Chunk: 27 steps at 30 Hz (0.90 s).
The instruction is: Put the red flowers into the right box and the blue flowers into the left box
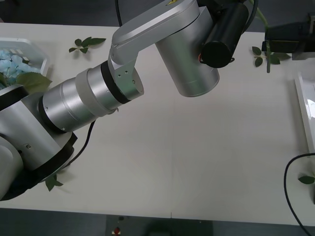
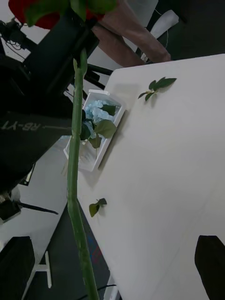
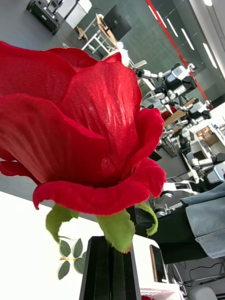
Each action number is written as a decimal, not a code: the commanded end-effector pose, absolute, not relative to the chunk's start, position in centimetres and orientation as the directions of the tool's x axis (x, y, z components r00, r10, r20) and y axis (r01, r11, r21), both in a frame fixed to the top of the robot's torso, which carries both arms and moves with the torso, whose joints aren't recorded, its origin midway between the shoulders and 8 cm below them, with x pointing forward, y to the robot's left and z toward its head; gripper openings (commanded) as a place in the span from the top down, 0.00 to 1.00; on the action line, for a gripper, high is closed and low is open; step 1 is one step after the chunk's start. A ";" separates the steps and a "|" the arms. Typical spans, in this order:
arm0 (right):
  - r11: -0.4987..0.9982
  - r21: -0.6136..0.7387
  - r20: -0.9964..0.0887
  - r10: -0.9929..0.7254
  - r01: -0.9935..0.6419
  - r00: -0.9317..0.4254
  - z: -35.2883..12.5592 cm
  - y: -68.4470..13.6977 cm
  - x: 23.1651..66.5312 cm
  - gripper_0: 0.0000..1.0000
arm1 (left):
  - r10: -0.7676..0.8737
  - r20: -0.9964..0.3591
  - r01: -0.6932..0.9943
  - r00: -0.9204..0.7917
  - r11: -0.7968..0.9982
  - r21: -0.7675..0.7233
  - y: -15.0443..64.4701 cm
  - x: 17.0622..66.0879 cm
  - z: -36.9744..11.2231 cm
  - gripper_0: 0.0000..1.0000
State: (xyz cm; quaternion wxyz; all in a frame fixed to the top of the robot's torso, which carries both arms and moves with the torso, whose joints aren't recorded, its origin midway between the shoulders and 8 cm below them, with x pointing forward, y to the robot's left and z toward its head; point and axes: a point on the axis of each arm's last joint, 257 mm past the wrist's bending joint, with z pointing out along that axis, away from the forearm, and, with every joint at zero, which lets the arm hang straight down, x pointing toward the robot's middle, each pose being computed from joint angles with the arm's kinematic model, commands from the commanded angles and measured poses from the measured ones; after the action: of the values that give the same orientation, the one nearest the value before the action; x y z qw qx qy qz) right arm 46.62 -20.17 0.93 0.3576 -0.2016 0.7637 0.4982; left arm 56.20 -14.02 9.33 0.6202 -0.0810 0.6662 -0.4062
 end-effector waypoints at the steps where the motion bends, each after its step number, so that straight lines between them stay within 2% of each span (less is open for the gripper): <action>1: 0.414 0.575 -0.786 0.040 -0.705 -0.617 3.7 -18.5 47.1 0.00 | -0.628 -0.754 0.459 -0.194 0.621 -0.635 -15.3 54.4 13.3 1.00; 6: 0.398 0.585 -0.786 0.062 -0.707 -0.615 4.4 -17.5 47.6 0.01 | -0.628 -0.754 0.459 -0.194 0.621 -0.635 -15.3 54.4 13.3 1.00; 7: 0.399 0.585 -0.786 0.064 -0.706 -0.615 4.4 -17.4 47.6 0.25 | -0.628 -0.754 0.459 -0.194 0.621 -0.635 -15.3 54.4 13.3 1.00; 8: 0.398 0.588 -0.784 0.064 -0.704 -0.618 4.3 -17.4 47.6 0.64 | -0.628 -0.754 0.459 -0.194 0.621 -0.635 -15.3 54.4 13.3 1.00; 9: 0.397 0.589 -0.783 0.065 -0.704 -0.619 4.4 -17.4 47.6 0.83 | -0.628 -0.754 0.459 -0.194 0.621 -0.635 -15.3 54.4 13.3 1.00; 10: 0.397 0.591 -0.781 0.065 -0.702 -0.621 4.3 -17.3 47.6 0.97 | -0.628 -0.754 0.459 -0.194 0.621 -0.635 -15.3 54.4 13.3 1.00; 11: 0.397 0.592 -0.781 0.064 -0.702 -0.622 4.3 -17.3 47.6 1.00 | -0.628 -0.754 0.459 -0.194 0.621 -0.635 -15.3 54.4 13.3 1.00; 27: 0.396 0.598 -0.776 0.069 -0.697 -0.627 4.3 -17.3 47.6 1.00 | -0.628 -0.754 0.459 -0.194 0.621 -0.635 -15.3 54.4 13.3 1.00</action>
State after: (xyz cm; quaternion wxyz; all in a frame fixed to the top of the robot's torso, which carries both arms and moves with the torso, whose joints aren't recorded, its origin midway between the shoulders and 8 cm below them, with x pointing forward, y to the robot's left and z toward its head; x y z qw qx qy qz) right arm 47.71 -17.69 2.40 0.3676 -0.2102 0.7524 0.5046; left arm 56.20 -14.03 9.33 0.6202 -0.0809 0.6661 -0.4062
